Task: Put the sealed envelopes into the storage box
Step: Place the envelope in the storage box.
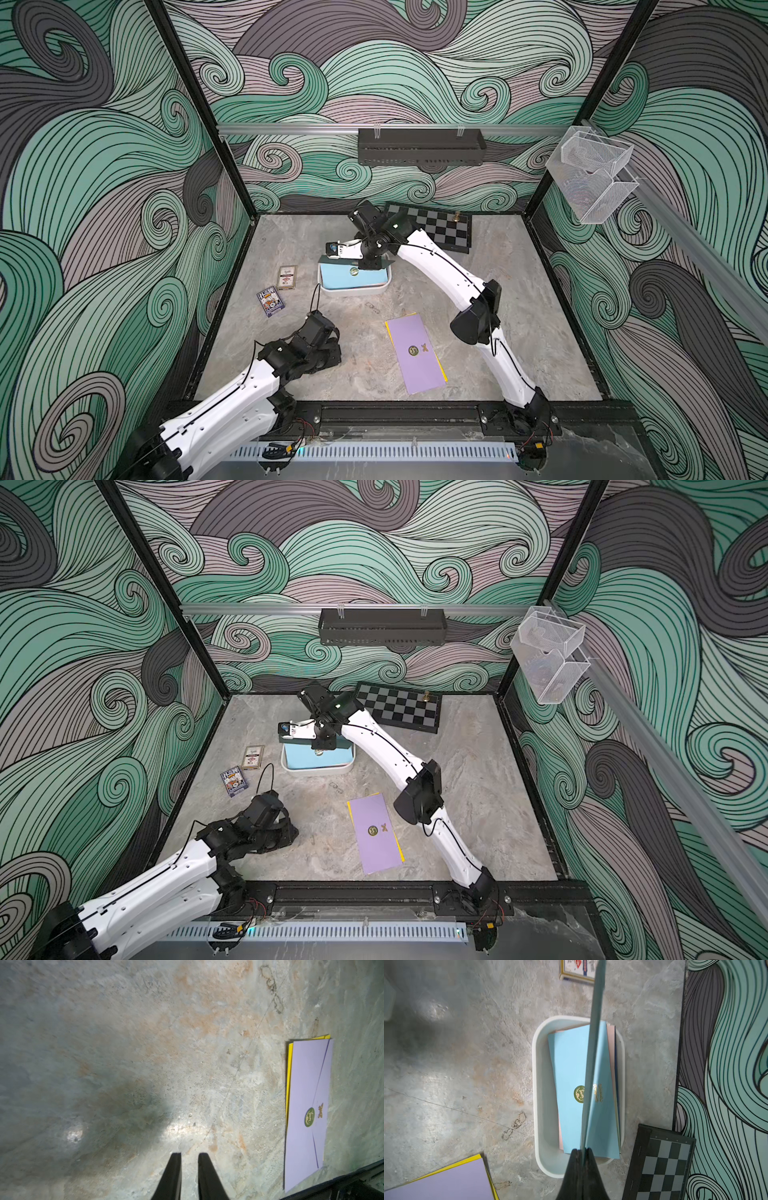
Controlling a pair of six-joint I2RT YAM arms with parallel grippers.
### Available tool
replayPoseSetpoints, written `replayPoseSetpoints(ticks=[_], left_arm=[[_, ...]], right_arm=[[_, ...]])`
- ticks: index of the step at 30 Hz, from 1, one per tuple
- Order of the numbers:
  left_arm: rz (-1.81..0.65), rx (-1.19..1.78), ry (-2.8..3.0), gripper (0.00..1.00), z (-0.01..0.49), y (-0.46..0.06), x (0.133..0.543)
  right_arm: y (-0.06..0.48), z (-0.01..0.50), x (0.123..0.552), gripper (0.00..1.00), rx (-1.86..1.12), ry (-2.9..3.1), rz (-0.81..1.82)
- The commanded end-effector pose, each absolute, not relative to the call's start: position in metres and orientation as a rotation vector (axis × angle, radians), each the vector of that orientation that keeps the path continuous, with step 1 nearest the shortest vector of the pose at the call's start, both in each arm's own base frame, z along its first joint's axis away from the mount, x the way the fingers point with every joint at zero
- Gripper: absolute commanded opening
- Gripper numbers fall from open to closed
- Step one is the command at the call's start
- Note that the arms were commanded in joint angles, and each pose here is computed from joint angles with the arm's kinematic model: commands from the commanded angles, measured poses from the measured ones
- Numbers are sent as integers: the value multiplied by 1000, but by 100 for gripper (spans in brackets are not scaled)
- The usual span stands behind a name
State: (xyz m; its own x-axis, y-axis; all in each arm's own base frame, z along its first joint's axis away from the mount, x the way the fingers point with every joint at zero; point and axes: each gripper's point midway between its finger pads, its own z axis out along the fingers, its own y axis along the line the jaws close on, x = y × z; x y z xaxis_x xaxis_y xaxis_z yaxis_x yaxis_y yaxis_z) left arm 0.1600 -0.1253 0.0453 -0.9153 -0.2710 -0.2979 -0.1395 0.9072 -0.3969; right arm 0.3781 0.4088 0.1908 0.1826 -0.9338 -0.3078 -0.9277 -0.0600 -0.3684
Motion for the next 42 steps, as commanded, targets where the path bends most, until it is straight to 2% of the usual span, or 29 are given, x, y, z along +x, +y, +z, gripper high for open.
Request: replayPoseSetpoints(ticks=[1,21,22,24,26,42], left_arm=[[-520,-333,2721,20,44,-121,159],[-559,-346,2735,21,38,-123,159],[-561,-346,2733,21,38,-123,159],[-567,-343,2733,21,39,-124,159],[-570,-343,2733,21,39,-124,159],[-588,-337,2744,21,37,-127,159]], right_arm=[[405,183,375,0,-2073,1696,-112],[419,128,372,0,-2172,1701,-108],[421,128,374,3,-2166,1697,-118],[424,126,381,16,-2138,1690,-170],[427,125,387,25,-2125,1668,-215],[442,128,451,29,-1848,1649,-414]])
